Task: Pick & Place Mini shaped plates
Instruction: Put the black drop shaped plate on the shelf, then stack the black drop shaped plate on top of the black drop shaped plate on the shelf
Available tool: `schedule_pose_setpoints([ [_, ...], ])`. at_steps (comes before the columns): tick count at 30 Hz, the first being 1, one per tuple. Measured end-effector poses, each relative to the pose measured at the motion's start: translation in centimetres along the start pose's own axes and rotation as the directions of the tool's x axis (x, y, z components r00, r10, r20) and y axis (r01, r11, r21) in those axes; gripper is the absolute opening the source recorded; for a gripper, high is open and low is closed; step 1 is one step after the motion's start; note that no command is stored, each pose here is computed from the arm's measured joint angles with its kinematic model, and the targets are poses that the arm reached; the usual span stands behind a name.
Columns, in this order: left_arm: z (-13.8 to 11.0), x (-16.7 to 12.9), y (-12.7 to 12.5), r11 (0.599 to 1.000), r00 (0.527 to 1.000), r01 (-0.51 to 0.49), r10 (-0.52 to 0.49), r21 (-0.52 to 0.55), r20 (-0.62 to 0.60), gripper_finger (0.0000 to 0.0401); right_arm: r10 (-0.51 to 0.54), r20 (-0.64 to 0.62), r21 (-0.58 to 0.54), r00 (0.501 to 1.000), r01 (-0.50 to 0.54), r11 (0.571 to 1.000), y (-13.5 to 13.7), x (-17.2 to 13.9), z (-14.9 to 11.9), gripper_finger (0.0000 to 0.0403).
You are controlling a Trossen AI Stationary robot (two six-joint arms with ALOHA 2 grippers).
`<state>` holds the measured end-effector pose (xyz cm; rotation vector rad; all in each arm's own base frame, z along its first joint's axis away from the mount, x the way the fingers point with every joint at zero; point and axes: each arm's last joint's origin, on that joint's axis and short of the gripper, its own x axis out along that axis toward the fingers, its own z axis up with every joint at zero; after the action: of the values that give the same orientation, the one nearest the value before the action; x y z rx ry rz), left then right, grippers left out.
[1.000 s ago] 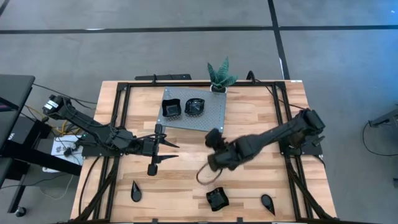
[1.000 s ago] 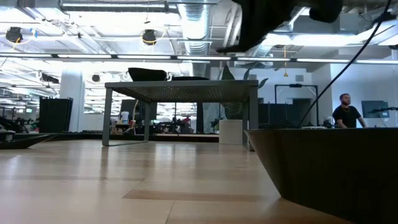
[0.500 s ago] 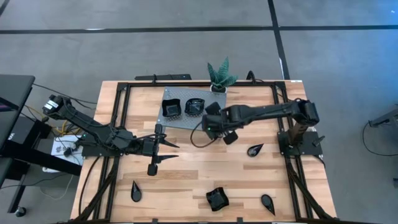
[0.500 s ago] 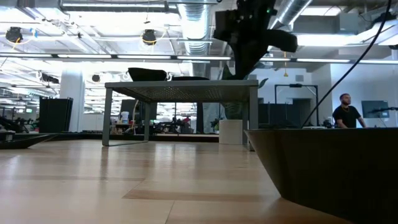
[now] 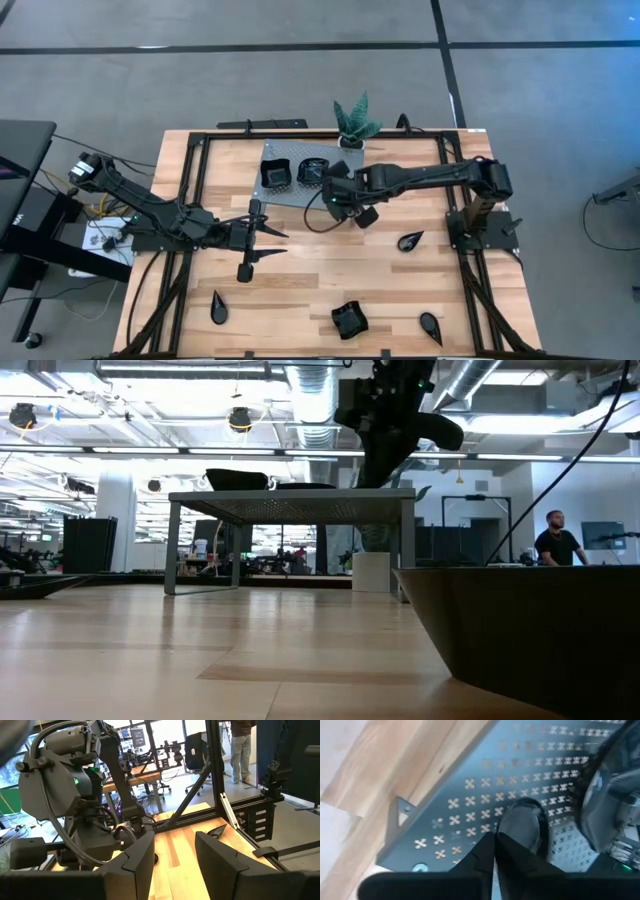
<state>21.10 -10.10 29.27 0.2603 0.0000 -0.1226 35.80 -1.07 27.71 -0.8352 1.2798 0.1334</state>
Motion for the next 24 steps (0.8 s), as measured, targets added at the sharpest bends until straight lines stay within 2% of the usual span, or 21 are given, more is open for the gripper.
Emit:
schedule_pose_setpoints([
  [9,0.0,0.0,0.0,1.000,1.000,0.000,0.000,0.000,0.000,0.0144,0.010,0.021,0.018,1.000,-0.011,1.000,0.2,-0.1,0.2,0.0077],
  [12,0.0,0.0,0.0,1.000,1.000,0.000,0.000,0.000,0.000,0.0144,-0.004,0.015,0.030,1.000,0.004,1.000,0.5,-0.2,0.5,0.0087],
  [15,0.0,0.0,0.0,1.000,1.000,0.000,0.000,0.000,0.000,0.0144,-0.023,0.015,-0.010,1.000,0.023,1.000,1.2,-0.7,1.2,0.0088],
  [20,0.0,0.0,0.0,1.000,1.000,0.000,0.000,0.000,0.000,0.0144,-0.143,0.017,-0.069,0.990,0.144,0.987,3.1,-3.5,2.2,0.0087],
  [22,0.0,0.0,0.0,1.000,1.000,0.000,0.000,0.000,0.000,0.0144,-0.178,0.054,-0.043,0.982,0.181,0.983,4.3,-5.2,2.7,0.0087],
  [24,0.0,0.0,0.0,1.000,1.000,0.000,0.000,0.000,0.000,0.0144,-0.188,0.113,0.029,0.976,0.186,0.982,5.6,-7.1,3.0,0.0087],
])
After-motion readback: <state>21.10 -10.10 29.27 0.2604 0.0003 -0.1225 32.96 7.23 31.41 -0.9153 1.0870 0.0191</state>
